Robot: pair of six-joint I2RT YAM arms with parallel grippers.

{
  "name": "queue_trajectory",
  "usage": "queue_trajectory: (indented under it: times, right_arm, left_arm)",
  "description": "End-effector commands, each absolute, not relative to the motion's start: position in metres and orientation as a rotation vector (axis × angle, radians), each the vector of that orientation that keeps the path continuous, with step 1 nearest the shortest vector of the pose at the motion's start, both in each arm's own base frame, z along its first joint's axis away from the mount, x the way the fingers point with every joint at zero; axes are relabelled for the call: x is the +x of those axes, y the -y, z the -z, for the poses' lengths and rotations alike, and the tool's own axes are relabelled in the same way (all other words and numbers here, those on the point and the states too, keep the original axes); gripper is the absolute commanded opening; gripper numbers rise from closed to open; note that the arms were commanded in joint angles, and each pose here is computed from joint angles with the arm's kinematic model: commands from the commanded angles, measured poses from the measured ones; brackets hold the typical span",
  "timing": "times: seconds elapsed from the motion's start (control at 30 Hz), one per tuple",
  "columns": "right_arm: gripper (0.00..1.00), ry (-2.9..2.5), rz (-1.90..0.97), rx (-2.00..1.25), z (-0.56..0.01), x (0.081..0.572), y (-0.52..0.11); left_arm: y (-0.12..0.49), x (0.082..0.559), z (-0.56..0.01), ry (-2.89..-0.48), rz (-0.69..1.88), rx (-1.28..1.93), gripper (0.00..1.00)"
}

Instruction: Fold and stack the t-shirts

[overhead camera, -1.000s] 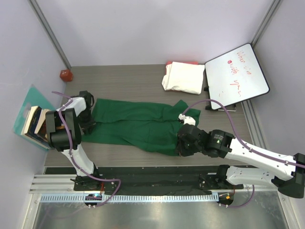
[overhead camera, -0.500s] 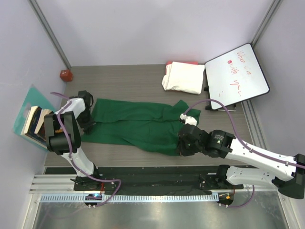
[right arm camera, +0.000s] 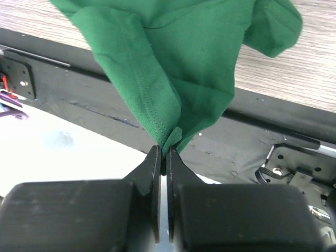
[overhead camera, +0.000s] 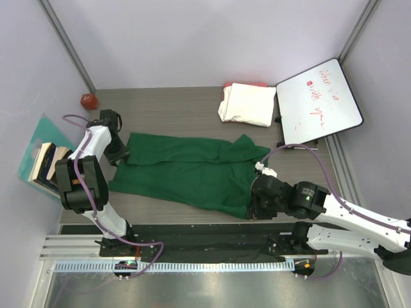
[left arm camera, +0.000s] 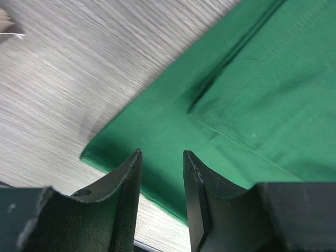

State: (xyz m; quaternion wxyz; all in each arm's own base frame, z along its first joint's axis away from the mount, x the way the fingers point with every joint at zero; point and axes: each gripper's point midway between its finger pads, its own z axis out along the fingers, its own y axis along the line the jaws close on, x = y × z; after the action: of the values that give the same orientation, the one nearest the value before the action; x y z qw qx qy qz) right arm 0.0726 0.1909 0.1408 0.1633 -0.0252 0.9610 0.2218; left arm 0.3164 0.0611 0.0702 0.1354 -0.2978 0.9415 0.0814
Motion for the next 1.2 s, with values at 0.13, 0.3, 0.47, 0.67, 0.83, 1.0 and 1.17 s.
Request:
queue_trajectory:
  times: [0.13, 0.3, 0.47, 0.67, 0.83, 1.0, 1.17]
  right_arm:
    - [0.3, -2.625, -0.616, -0.076, -0.171, 0.094, -0.194]
    - [0.32, -2.603, -0.469, -0.2, -0.165, 0.12, -0.214]
    - [0.47, -2.403, -0.29, -0.235, -0.188, 0.185, -0.23]
    - [0.47, -2.344, -0.226, -0.099, -0.188, 0.305, -0.202]
    - [0.45, -2.367, -0.138, 0.012, -0.17, 0.379, -0.164]
    - [0.43, -2.469, -0.109, 0.024, -0.124, 0.411, -0.165]
    - [0.41, -2.558, -0.136, 0.023, -0.085, 0.41, -0.175]
  left_arm:
    - [-0.042, 0.329, -0.084, -2.705, -0.144, -0.778, 0.39]
    - [-0.033, 0.332, -0.082, -2.717, -0.179, -0.703, 0.39]
    - [-0.022, 0.336, -0.081, -2.727, -0.14, -0.659, 0.39]
    - [0.001, 0.359, -0.078, -2.702, -0.078, -0.568, 0.41]
    - [0.014, 0.384, -0.068, -2.723, -0.026, -0.517, 0.41]
    - [0.023, 0.405, -0.05, -2.759, -0.034, -0.473, 0.41]
    - [0.023, 0.411, -0.032, -2.804, -0.065, -0.453, 0.4]
